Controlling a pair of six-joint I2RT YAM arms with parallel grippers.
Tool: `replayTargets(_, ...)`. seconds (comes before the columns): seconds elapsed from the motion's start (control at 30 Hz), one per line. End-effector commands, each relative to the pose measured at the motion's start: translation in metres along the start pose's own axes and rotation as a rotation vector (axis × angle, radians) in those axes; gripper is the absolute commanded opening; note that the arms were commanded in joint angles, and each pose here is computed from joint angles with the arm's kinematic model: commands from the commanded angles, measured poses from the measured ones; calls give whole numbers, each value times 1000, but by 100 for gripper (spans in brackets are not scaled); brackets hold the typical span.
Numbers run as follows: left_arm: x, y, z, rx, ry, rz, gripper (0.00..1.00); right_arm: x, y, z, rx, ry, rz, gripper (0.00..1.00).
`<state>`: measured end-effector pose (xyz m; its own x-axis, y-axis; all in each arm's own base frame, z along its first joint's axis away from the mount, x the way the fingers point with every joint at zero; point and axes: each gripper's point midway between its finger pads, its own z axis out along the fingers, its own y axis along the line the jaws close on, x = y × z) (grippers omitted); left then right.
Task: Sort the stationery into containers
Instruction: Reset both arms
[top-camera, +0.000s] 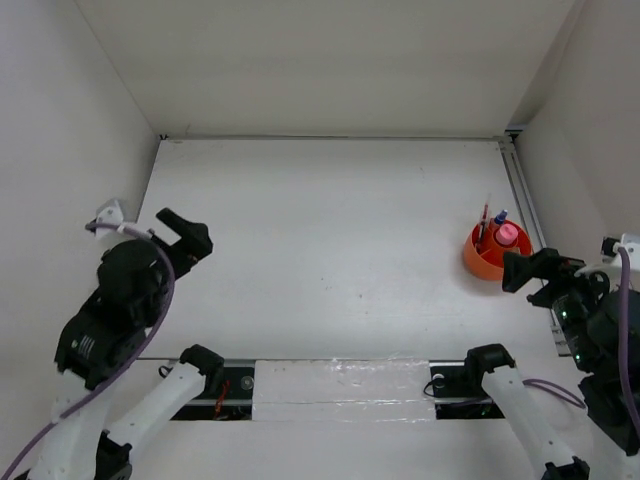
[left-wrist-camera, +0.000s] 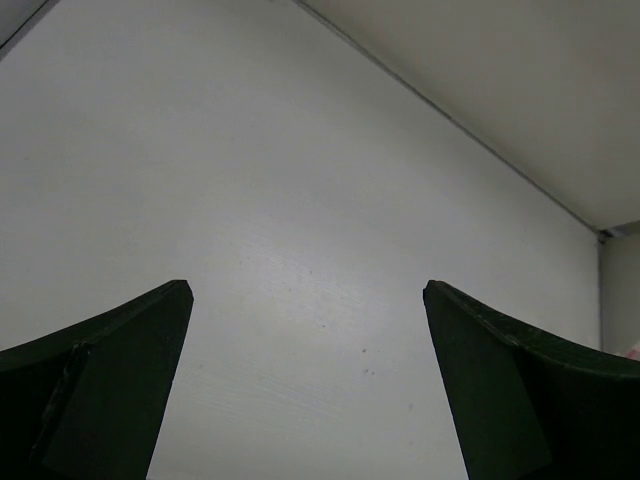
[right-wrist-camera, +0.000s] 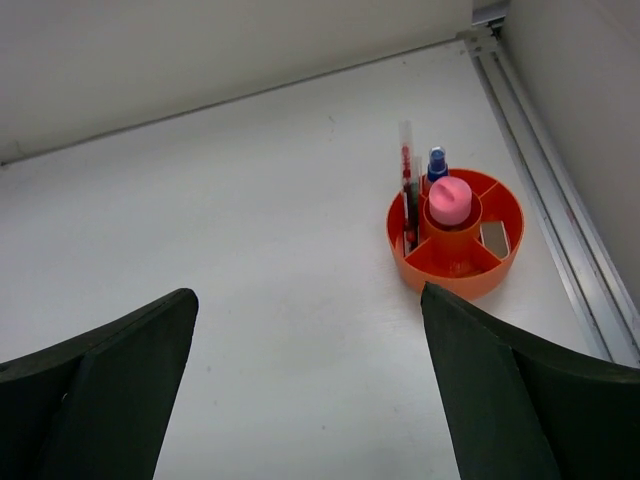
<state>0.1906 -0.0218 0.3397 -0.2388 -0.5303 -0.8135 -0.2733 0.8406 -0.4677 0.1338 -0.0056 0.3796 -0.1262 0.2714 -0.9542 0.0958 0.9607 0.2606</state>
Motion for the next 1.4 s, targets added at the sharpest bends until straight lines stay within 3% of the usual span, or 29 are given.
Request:
replayTargets(0.0,4,16,-24,44,-9,-53,100,24,-2,-23,-59,74,-58,99)
replayTargets(0.17,21,30,-42,112,7,-92,100,49,4,-43,-156,110,-65,99)
replayTargets(0.53,41,52,-51,140,7,-99,100,44,-3,-95,-238,11,-67,99)
replayTargets(1.37,35,61,-56,123,-40,-164,100,44,-3,-90,-229,8,-66,99)
